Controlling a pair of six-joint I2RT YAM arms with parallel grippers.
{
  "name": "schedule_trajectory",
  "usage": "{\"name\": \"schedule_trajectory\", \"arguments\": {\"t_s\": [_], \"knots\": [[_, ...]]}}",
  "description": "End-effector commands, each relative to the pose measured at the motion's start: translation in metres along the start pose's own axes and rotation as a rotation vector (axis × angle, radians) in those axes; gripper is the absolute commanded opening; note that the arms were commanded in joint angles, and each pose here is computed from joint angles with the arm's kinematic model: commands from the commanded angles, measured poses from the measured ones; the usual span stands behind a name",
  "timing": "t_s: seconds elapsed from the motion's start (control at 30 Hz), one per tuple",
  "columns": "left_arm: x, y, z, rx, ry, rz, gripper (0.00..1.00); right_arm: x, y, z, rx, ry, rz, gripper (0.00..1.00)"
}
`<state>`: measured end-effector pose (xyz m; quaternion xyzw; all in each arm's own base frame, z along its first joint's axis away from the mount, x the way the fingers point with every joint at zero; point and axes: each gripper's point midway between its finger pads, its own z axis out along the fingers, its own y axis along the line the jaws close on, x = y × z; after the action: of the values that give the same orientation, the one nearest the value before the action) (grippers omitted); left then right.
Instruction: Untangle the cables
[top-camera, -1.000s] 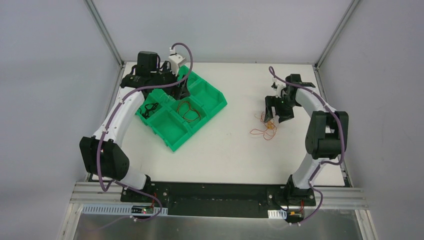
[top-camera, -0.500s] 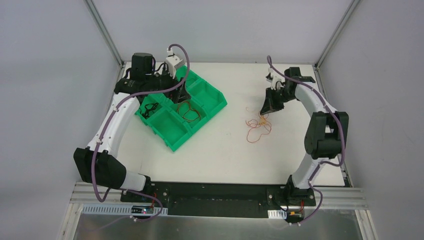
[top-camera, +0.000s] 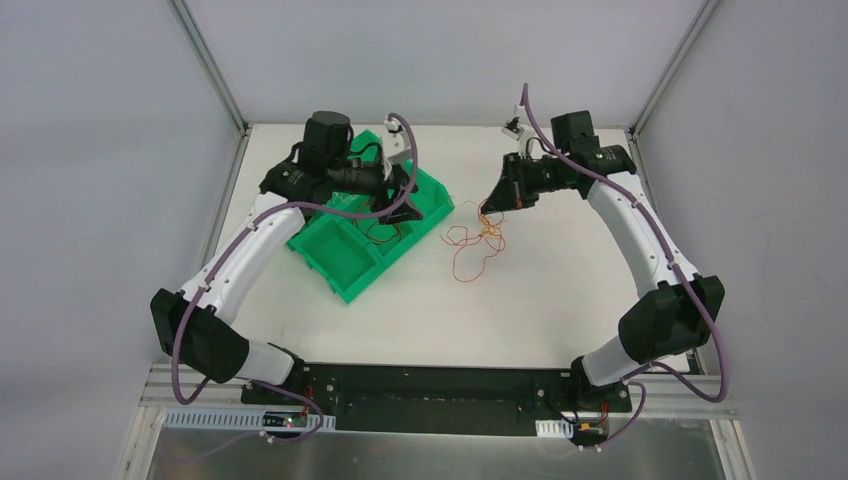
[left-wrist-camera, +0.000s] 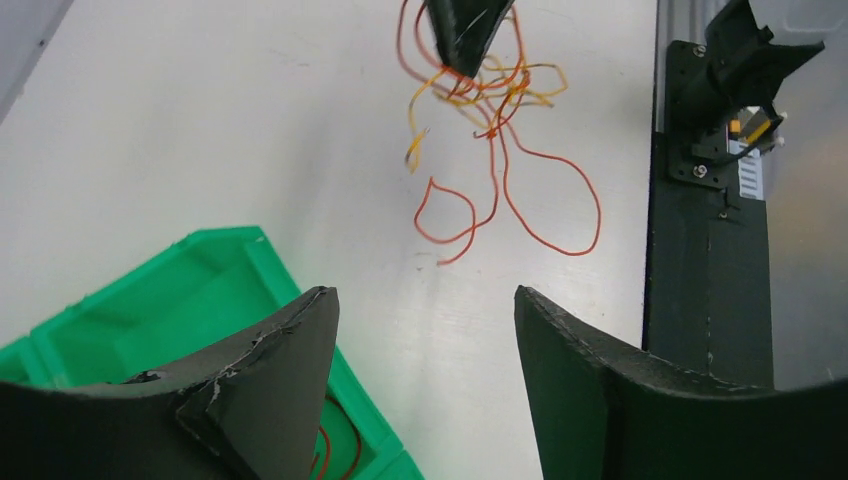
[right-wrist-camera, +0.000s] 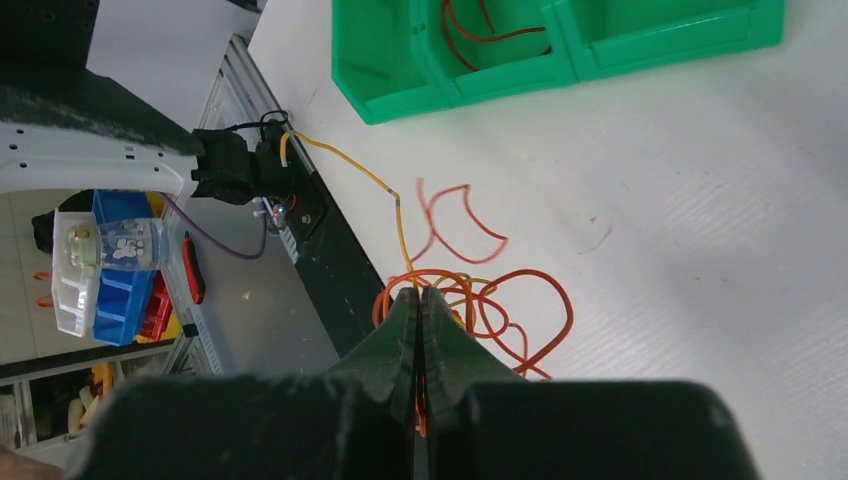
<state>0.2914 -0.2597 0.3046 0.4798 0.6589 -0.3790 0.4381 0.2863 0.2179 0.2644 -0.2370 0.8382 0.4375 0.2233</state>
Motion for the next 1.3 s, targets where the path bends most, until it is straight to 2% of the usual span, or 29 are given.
{"name": "schedule_trajectory", "arguments": {"t_s": [0.0,0.13,0.27,0.6,0.7,0.73,0.8,0.83,1.07,1.27], "knots": [[-0.014,-0.018,0.013,0.046,-0.041,0.209,0.66,-0.001,0.033,-0.002,-0.045,0.006,-0.061,0.0],[-0.005,-0.02,0.029,0.027,-0.007,0.255,0.71,0.007,0.047,0.003,-0.058,0.031,-0.122,0.0],[0.0,-0.027,0.045,0.065,0.007,0.265,0.71,0.012,0.057,0.008,-0.065,0.049,-0.154,0.0],[0.012,-0.029,0.07,0.072,0.058,0.289,0.49,0.015,0.07,0.013,-0.088,0.067,-0.171,0.0],[0.009,-0.035,0.071,0.101,0.042,0.292,0.39,0.018,0.071,0.013,-0.089,0.072,-0.167,0.0],[0.007,-0.038,0.07,0.117,0.034,0.29,0.32,0.018,0.07,0.013,-0.088,0.074,-0.165,0.0],[0.003,-0.044,0.068,0.139,0.018,0.285,0.06,0.019,0.069,0.014,-0.085,0.078,-0.162,0.01],[0.001,-0.044,0.067,0.131,0.016,0.282,0.0,0.021,0.067,0.014,-0.081,0.082,-0.159,0.02],[-0.007,-0.024,0.036,-0.002,0.003,0.188,0.0,0.036,0.046,0.007,-0.037,0.112,-0.09,0.13],[-0.027,-0.025,0.014,-0.053,-0.046,0.184,0.0,0.055,0.019,0.008,0.009,0.168,-0.062,0.11]]}}
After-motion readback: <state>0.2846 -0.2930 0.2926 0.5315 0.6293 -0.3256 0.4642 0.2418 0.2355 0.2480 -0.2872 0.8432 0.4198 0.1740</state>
